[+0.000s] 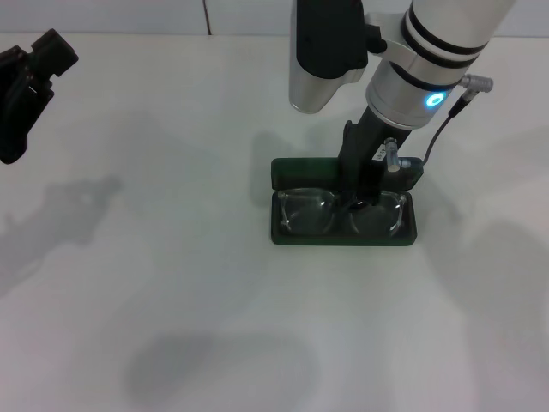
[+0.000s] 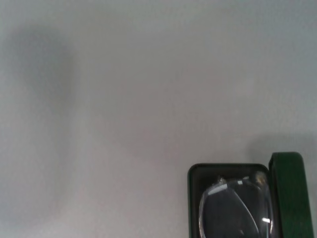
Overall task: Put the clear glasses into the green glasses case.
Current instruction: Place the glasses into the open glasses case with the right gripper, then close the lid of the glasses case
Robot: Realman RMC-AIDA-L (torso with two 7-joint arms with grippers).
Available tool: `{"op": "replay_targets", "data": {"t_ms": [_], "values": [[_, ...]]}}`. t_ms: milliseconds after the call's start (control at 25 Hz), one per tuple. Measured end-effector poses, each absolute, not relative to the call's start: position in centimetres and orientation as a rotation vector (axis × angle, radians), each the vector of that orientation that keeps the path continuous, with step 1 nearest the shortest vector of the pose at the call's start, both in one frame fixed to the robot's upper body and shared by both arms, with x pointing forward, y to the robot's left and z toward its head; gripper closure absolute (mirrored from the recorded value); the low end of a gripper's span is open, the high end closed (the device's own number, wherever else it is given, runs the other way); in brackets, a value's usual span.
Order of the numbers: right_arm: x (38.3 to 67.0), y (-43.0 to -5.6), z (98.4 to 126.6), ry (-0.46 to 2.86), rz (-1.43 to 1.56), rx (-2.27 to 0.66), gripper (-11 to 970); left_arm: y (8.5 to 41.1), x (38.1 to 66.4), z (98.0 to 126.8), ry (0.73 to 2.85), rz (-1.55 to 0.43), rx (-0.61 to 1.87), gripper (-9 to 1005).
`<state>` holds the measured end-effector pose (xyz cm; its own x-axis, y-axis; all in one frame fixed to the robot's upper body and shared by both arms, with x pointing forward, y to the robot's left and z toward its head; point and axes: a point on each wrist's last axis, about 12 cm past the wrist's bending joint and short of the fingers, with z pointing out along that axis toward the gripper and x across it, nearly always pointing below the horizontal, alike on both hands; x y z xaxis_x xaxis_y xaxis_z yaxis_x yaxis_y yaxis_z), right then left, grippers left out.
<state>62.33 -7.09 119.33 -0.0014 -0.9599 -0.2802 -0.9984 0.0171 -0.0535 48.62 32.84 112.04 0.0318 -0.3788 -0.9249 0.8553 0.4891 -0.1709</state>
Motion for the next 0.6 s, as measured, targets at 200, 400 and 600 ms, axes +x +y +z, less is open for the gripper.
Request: {"op": "replay_targets", "data": {"t_ms": [200, 400, 600], "values": [[62.2, -7.0, 119.6, 2.049, 0.239, -2.036, 696, 32.9, 48.7, 112.1, 1.185, -1.014, 0.508, 943], [61.6, -7.3, 119.7, 2.043, 0.264, -2.032, 696, 32.9, 48.8, 112.2, 1.182, -1.014, 0.512, 945], [60.8, -8.0, 119.8, 2.027, 0.298, -2.004, 695, 32.9, 48.9, 112.4, 1.179, -1.016, 0.515, 943]]}}
